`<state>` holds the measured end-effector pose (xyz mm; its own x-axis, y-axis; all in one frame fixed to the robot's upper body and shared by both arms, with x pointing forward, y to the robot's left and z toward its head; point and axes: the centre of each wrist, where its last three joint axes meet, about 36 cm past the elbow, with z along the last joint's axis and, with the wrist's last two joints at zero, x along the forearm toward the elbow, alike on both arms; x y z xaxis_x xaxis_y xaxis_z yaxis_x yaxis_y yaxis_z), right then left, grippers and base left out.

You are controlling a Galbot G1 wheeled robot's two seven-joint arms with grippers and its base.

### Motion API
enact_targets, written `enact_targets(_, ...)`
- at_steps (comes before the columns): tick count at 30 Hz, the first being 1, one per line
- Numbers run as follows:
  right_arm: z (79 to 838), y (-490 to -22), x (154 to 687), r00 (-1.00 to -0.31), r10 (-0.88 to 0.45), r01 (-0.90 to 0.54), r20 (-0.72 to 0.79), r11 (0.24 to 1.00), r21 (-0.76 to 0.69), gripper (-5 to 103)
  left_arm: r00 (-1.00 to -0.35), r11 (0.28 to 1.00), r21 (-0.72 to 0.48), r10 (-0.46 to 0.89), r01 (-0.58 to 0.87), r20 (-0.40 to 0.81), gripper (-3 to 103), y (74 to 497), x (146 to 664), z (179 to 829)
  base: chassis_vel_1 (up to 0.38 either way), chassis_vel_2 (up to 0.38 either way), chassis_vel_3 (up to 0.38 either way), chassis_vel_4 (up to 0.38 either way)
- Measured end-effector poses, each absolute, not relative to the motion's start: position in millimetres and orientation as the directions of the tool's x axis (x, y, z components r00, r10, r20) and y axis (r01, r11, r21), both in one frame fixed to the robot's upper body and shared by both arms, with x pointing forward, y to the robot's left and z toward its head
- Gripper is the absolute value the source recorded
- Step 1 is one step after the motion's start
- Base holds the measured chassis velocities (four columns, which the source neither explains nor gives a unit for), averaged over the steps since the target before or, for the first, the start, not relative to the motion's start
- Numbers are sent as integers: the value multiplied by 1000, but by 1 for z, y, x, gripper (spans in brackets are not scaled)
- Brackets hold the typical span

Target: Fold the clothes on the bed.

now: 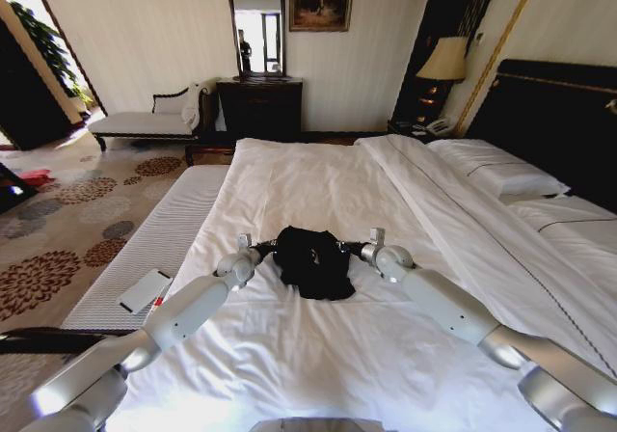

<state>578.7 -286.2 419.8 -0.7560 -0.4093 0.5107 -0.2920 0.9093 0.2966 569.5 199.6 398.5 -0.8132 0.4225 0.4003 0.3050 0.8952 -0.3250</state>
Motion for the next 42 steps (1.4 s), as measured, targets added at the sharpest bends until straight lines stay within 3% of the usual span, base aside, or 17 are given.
enact_targets(16,479,-299,553,-827,-416,-340,379,906,252,0,-855,883,-295,444,366,267,0,220,540,480,0,0,0,0)
enact_targets(31,592,-333,506,-900,-397,-375,179,915,147,0,-886,875,-195,460,444,47,0,259,501,613,0,0,0,0)
enact_targets(42,687,-347,514,-922,-383,-379,51,923,75,0,-878,869,-127,475,478,-55,0,258,508,685,0,0,0,0)
